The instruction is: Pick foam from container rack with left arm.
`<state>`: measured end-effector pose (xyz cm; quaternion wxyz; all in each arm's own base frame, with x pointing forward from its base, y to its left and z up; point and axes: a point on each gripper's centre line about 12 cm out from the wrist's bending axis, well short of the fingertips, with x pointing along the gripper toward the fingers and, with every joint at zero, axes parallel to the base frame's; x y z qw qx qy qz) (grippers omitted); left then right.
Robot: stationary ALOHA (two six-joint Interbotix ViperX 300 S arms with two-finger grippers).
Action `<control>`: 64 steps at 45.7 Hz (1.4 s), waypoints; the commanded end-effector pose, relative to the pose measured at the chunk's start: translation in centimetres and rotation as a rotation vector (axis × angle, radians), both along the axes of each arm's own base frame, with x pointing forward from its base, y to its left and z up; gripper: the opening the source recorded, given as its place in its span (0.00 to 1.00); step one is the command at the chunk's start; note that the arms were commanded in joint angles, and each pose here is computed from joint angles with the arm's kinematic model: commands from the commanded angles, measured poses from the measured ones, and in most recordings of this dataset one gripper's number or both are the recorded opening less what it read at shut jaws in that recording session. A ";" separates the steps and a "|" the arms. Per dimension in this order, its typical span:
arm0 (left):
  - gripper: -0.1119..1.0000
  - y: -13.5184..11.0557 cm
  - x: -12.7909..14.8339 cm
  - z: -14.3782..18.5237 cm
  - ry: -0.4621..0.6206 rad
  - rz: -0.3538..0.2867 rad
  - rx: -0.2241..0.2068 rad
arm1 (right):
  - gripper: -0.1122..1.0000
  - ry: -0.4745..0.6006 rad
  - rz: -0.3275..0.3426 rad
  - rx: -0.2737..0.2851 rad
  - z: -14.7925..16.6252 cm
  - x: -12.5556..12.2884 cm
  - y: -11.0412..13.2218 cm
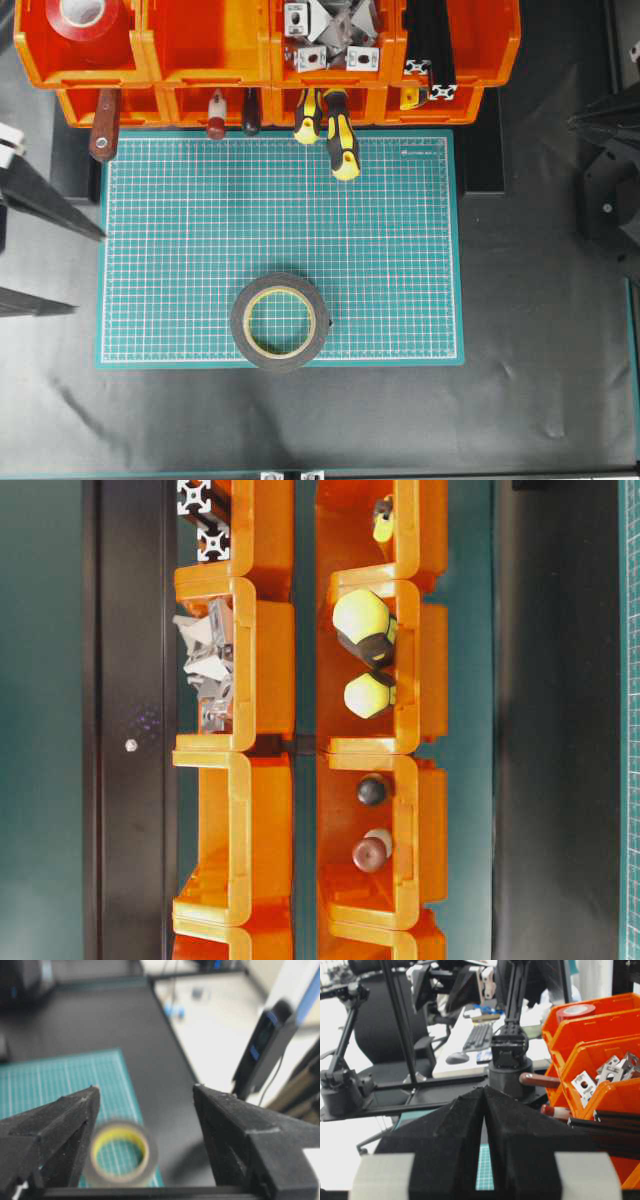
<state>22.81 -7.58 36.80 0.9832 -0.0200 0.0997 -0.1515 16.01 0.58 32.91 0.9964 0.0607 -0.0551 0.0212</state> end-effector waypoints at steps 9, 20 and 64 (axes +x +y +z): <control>0.74 -0.2 0.2 0.7 -0.123 -0.015 -0.008 | 0.09 -0.018 0.002 0.004 1.0 0.1 0.0; 0.74 -0.6 1.0 0.6 -0.172 -0.019 -0.021 | 0.09 -0.012 0.001 -0.004 0.8 0.1 0.0; 0.74 -0.6 1.0 0.4 -0.313 -0.028 -0.101 | 0.09 -0.007 0.001 -0.024 0.2 0.1 0.1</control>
